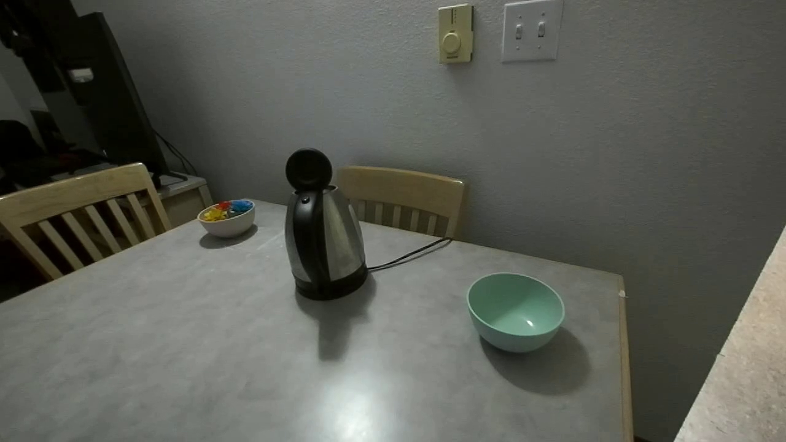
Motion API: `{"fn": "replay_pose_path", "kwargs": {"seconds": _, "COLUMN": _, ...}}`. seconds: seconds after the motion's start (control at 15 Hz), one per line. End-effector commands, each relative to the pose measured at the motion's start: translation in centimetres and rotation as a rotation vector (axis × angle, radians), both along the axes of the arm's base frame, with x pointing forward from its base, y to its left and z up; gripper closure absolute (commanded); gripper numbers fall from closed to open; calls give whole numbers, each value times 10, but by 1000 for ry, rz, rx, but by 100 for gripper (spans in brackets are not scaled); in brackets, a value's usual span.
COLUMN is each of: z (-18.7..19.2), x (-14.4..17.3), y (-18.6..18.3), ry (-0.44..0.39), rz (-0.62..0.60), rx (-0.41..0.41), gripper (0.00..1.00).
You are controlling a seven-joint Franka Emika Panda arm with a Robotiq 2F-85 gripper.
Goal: Close the kettle
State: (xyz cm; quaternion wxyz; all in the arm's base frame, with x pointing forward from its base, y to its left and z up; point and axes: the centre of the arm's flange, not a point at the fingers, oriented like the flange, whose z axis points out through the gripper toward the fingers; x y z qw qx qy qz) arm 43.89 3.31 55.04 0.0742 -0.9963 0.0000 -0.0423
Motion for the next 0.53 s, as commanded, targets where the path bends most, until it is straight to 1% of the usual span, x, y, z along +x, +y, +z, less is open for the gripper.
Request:
{"fn": "replay_pose_path", "kwargs": {"seconds": 0.0, "z": -10, "x": 25, "y": -12, "ry": -83, "rz": 2, "rx": 30, "gripper": 0}}
{"fn": "replay_pose_path", "kwargs": {"seconds": 0.13, "z": -16, "x": 40, "y": -24, "ry": -133, "rz": -18, "rx": 26, "gripper": 0}}
{"fn": "replay_pose_path", "kwargs": {"seconds": 0.27, "z": -21, "x": 51, "y": -35, "ry": -160, "rz": -40, "rx": 33, "gripper": 0}}
{"fn": "replay_pose_path", "kwargs": {"seconds": 0.33, "z": -25, "x": 57, "y": -40, "ry": -193, "rz": -51, "rx": 28, "gripper": 0}}
{"fn": "replay_pose_path", "kwargs": {"seconds": 0.4, "z": -26, "x": 60, "y": -42, "ry": -215, "rz": -54, "rx": 32, "gripper": 25}}
{"fn": "replay_pose_path", "kwargs": {"seconds": 0.47, "z": -27, "x": 64, "y": -44, "ry": -242, "rz": -59, "rx": 43, "gripper": 26}}
